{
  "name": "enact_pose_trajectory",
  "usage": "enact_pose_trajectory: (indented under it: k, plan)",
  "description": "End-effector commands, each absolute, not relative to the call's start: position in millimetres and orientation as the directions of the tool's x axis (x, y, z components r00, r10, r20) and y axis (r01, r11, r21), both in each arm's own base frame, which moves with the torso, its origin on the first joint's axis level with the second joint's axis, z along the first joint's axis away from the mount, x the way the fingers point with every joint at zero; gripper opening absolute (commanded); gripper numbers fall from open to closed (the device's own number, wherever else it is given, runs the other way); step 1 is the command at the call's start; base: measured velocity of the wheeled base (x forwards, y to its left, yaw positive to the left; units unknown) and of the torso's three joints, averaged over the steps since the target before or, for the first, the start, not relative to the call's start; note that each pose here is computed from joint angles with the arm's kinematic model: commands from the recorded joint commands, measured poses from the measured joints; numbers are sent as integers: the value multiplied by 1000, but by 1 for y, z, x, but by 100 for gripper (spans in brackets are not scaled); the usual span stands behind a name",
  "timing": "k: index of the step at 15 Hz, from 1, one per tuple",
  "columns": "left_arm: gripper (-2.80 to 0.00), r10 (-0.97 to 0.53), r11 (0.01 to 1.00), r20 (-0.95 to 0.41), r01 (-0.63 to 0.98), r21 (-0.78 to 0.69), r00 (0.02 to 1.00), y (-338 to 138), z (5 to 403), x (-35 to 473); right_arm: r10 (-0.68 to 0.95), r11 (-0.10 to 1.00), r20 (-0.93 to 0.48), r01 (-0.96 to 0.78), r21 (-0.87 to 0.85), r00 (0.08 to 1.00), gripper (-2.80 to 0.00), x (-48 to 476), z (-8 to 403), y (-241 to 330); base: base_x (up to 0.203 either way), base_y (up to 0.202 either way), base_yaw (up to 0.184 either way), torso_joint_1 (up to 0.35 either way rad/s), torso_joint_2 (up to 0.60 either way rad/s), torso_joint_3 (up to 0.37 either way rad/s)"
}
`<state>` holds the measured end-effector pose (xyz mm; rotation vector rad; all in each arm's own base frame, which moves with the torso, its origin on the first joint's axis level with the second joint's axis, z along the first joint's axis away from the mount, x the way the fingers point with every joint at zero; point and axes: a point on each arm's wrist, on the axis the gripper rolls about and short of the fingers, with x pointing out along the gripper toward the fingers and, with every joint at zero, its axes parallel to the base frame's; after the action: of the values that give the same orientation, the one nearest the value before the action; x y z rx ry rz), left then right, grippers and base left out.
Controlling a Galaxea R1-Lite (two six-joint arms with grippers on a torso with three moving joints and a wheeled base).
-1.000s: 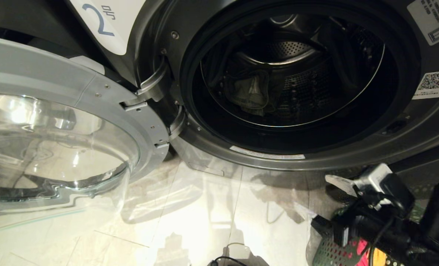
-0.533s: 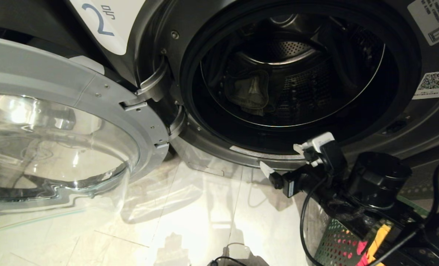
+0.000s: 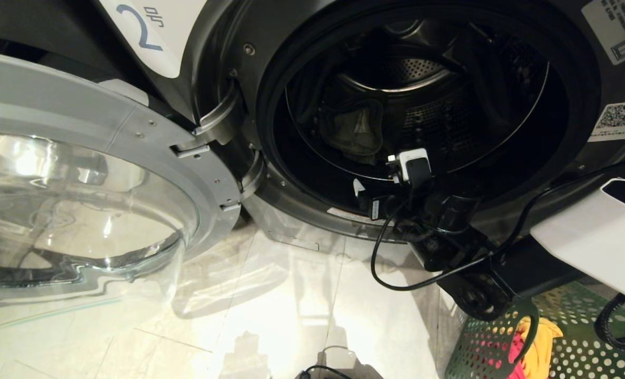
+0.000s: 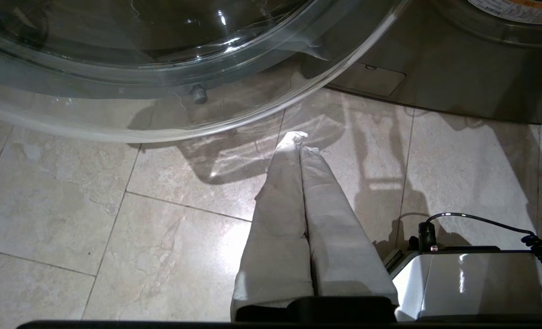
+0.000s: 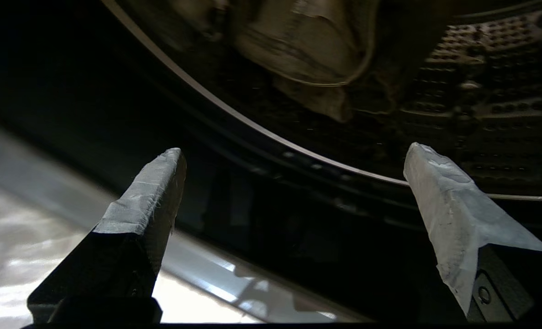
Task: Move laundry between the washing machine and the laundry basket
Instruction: Pick a cloth and place it into the basket
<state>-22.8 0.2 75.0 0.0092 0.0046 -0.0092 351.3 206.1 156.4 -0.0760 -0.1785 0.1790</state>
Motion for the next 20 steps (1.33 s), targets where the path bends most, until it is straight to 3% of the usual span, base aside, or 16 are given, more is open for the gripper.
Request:
enact_pose_trajectory:
  k: [1,8,15,20]
  plan:
    - [-280,-9,1000,-6,9,9,1000,0,75,-23,126,990,157,-114,-85,980,0,380,155,202,0,0,0,0,0,0]
    - [-280,-9,1000,-6,9,9,1000,0,75,-23,51,997,85,-56,50,995,0,428,174,202,0,0,0,0,0,0]
    - [-280,-9,1000,-6,9,9,1000,0,75,-23,-80,986,195,49,158,978,0,443,193,232,0,0,0,0,0,0]
    - [-280,-9,1000,-6,9,9,1000,0,75,-23,-118,976,221,72,207,968,0,469,177,237,0,0,0,0,0,0]
